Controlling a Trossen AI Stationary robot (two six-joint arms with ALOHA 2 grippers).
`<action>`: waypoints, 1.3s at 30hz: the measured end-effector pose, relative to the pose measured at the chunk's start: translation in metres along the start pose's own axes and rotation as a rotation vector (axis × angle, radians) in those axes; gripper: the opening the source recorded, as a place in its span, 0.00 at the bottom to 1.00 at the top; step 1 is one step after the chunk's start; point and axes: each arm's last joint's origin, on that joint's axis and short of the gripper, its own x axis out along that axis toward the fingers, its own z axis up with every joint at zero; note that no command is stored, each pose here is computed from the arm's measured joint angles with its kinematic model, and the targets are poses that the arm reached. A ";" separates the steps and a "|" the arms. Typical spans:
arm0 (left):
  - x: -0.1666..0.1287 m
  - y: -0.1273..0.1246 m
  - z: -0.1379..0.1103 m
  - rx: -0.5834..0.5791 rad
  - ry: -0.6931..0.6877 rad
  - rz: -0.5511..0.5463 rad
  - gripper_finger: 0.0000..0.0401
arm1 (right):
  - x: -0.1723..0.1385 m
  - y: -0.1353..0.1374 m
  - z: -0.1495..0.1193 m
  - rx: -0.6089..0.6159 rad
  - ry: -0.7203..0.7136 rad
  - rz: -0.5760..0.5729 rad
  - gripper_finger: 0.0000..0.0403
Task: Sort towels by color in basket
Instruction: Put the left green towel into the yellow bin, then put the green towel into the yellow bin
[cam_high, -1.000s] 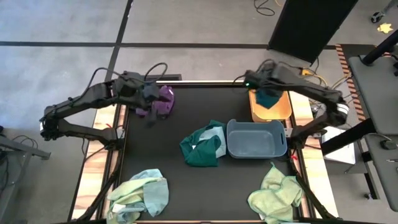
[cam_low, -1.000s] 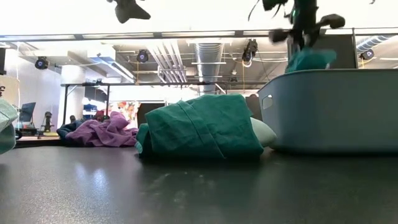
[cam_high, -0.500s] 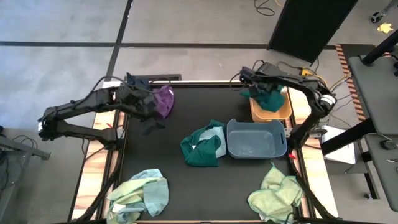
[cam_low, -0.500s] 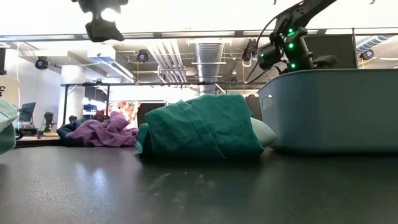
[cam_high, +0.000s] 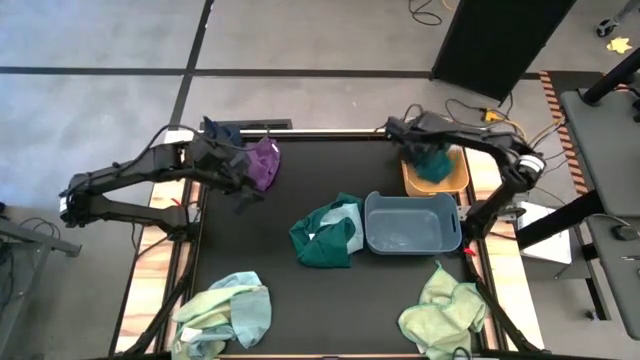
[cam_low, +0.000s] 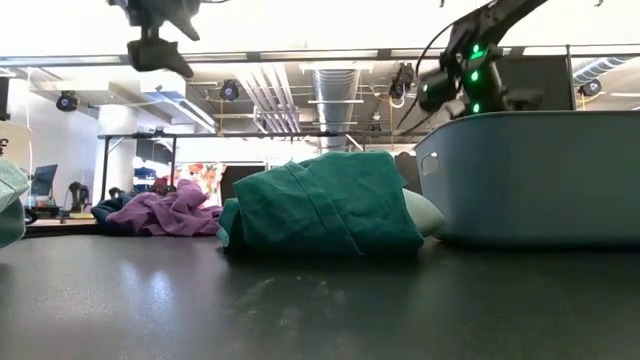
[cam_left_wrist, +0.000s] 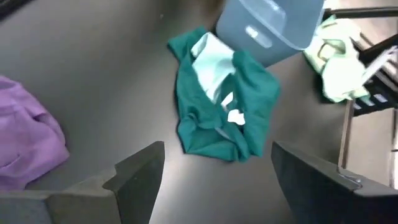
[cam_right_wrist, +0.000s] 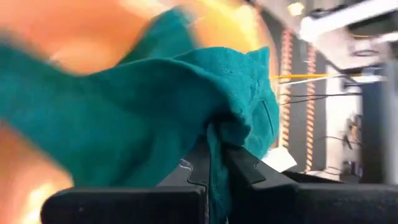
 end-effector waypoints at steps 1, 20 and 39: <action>0.003 0.001 -0.002 -0.008 0.010 0.005 0.70 | 0.005 0.007 -0.003 -0.027 0.023 0.017 0.03; 0.025 0.011 -0.021 -0.208 0.129 0.033 0.70 | 0.023 0.010 0.007 -0.210 0.173 0.215 0.51; 0.042 -0.048 -0.042 0.059 -0.011 -0.055 0.70 | -0.168 0.023 -0.088 -0.368 -0.478 0.922 0.72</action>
